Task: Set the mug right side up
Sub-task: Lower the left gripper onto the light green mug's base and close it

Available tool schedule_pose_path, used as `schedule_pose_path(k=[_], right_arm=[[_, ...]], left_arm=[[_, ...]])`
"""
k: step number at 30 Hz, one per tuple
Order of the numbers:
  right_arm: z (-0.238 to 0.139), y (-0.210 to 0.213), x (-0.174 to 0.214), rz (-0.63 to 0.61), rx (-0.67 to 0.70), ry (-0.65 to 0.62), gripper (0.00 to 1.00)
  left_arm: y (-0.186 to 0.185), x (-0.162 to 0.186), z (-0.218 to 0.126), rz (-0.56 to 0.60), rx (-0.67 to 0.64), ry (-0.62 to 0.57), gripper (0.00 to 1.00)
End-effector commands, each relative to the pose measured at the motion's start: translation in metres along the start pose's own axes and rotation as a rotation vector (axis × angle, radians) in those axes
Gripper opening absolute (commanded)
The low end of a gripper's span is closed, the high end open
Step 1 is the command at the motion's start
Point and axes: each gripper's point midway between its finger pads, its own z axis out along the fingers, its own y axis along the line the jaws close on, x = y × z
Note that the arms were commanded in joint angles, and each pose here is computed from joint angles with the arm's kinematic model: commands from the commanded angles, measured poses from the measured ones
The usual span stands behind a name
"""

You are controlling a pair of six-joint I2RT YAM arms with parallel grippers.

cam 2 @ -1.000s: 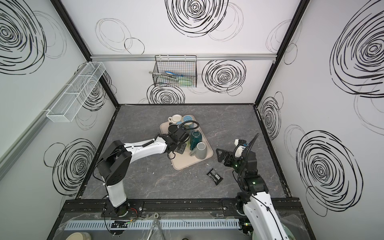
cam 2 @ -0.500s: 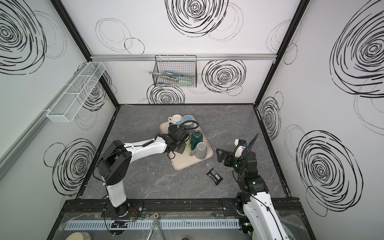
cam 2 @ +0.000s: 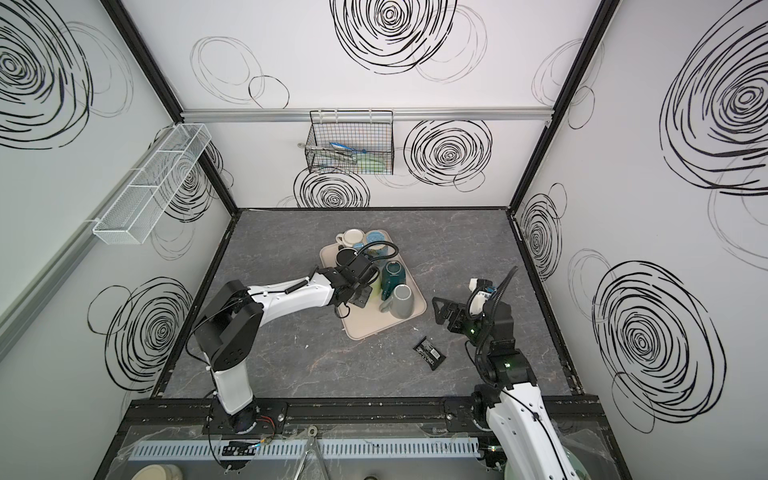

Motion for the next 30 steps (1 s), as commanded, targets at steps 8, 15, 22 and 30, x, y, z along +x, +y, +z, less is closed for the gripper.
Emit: schedule_pose_path(k=[8, 15, 22, 30], right_arm=[[0.0, 0.001, 0.002, 0.008, 0.002, 0.016, 1.0], [0.002, 0.0, 0.003, 0.011, 0.002, 0.026, 1.0], [0.004, -0.001, 0.005, 0.016, 0.005, 0.032, 1.0], [0.008, -0.004, 0.012, 0.028, 0.001, 0.061, 1.0]], left_arm=[[0.001, -0.007, -0.008, 0.017, 0.002, -0.041, 0.08], [0.002, -0.005, -0.013, -0.014, 0.02, -0.055, 0.04], [0.006, -0.005, -0.024, -0.034, 0.034, -0.078, 0.0], [0.01, -0.003, -0.04, -0.1, 0.096, -0.11, 0.0]])
